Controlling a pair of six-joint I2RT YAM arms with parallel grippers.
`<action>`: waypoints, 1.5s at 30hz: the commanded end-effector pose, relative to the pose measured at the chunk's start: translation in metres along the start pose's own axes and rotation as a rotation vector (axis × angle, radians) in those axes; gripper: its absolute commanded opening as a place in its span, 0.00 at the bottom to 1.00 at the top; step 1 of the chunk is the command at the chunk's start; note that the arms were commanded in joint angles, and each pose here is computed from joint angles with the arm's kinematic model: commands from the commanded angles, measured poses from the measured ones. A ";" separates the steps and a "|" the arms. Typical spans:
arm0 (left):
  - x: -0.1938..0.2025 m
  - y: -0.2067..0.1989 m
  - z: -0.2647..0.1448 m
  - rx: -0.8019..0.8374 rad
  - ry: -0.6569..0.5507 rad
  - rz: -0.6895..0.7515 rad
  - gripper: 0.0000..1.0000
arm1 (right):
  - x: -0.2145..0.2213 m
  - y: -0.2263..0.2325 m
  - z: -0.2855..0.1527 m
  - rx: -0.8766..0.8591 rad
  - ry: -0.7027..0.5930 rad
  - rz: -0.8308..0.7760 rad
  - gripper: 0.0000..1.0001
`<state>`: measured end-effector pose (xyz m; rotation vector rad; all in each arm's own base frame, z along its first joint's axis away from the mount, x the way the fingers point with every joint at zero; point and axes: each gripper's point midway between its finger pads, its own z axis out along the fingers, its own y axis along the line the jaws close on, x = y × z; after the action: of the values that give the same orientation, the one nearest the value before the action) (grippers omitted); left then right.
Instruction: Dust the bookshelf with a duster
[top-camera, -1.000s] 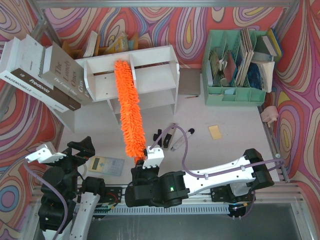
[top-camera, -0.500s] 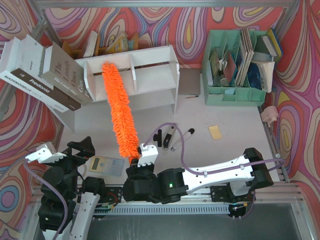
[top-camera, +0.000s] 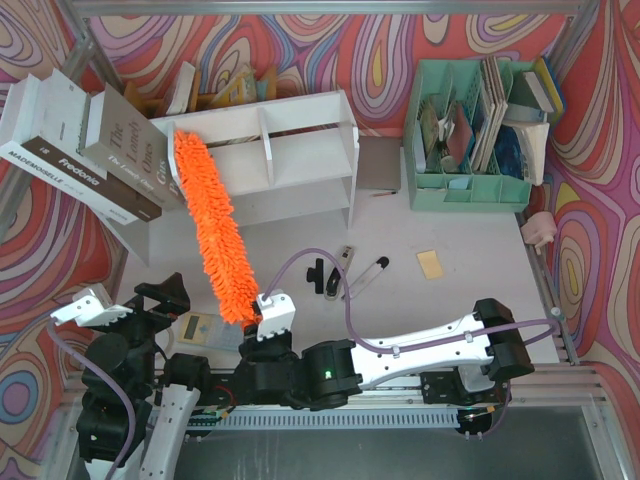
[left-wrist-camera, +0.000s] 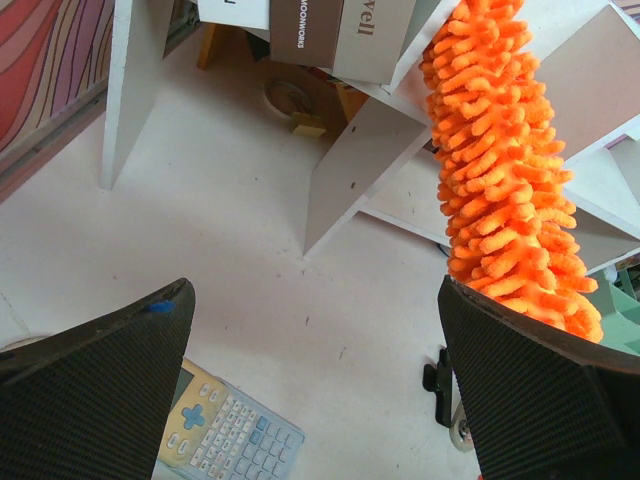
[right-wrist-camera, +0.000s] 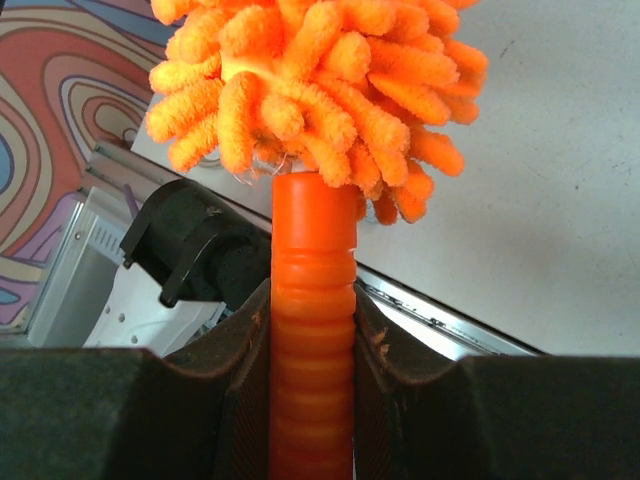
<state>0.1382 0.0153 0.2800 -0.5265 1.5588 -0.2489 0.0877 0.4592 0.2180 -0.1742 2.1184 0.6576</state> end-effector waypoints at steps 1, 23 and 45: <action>0.000 0.000 -0.001 0.007 -0.005 -0.007 0.98 | -0.023 -0.010 -0.009 0.057 -0.071 0.092 0.00; 0.001 -0.001 0.001 0.007 0.004 -0.004 0.99 | -0.030 -0.004 -0.007 0.017 -0.089 0.063 0.00; 0.000 -0.001 0.000 0.010 -0.001 -0.006 0.99 | -0.020 -0.063 0.000 0.253 -0.045 0.208 0.00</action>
<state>0.1382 0.0150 0.2801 -0.5247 1.5590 -0.2502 0.1075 0.4362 0.1987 -0.0009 2.2111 0.5756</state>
